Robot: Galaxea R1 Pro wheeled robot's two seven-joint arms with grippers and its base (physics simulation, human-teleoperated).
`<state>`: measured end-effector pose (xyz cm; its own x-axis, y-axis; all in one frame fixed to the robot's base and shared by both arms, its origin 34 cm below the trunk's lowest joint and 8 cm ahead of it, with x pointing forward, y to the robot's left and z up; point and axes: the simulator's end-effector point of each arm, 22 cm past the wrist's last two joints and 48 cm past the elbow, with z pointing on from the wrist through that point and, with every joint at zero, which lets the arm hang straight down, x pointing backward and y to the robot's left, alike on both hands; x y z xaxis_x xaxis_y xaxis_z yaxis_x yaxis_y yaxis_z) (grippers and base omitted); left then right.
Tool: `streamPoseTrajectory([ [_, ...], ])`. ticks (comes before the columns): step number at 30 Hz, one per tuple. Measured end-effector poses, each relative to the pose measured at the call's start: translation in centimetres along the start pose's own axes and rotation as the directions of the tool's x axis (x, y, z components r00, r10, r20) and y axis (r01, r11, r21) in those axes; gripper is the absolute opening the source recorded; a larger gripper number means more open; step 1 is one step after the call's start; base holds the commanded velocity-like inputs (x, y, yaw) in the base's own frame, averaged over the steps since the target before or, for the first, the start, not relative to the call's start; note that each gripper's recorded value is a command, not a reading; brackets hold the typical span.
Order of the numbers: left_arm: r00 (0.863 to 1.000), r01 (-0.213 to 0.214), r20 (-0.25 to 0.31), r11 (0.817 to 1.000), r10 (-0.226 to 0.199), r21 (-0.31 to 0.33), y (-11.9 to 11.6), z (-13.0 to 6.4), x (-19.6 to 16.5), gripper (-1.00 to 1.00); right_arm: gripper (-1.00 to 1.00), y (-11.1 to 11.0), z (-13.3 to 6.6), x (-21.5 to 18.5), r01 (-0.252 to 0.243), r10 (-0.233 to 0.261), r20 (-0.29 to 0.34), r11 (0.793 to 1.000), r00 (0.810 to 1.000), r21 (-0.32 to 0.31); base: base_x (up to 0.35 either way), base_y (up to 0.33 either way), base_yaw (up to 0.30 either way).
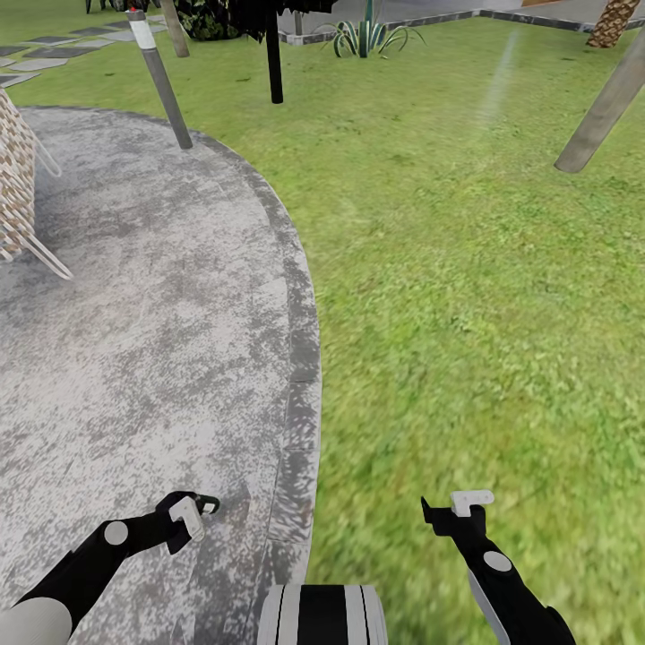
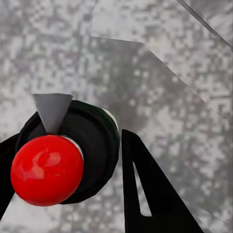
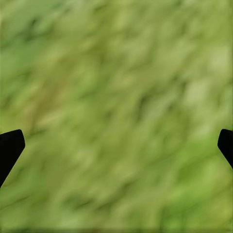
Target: In the garden, pick up the pesticide atomizer on the floor and spray pesticide onto both trees until each tree trunk is fully covered.
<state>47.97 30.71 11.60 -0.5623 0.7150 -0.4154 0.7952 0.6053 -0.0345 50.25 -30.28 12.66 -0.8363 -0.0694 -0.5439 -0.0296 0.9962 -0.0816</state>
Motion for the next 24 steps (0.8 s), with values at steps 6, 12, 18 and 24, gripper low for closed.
streamPoseTrajectory([
  [6, 1.000, -0.005, -0.003, 1.000, 0.005, 0.001, 0.0, 0.0, 0.1, -1.00, 1.00, 0.0, 0.0, 0.0, 0.000, 0.000, -0.001, 1.000, 1.000, 0.000, 0.000, 0.000, 0.000],
  [12, 1.000, -0.012, 0.008, 1.000, 0.012, -0.014, 0.7, -0.4, -0.7, -1.00, 1.00, -0.1, -0.2, -0.7, -0.001, 0.001, 0.012, 1.000, 1.000, 0.001, 0.000, 0.000, 0.000],
  [18, 1.000, -0.016, 0.013, 1.000, 0.016, -0.021, 0.9, -0.7, -1.0, -1.00, 1.00, -0.1, -0.4, -1.1, -0.001, 0.001, 0.020, 1.000, 1.000, 0.001, 0.000, 0.000, 0.000],
  [24, 1.000, -0.015, 0.016, 1.000, 0.015, -0.021, 0.9, -0.7, -1.1, -1.00, 1.00, -0.1, -0.4, -1.1, -0.001, 0.001, 0.019, 1.000, 1.000, 0.001, 0.000, 0.000, 0.000],
])
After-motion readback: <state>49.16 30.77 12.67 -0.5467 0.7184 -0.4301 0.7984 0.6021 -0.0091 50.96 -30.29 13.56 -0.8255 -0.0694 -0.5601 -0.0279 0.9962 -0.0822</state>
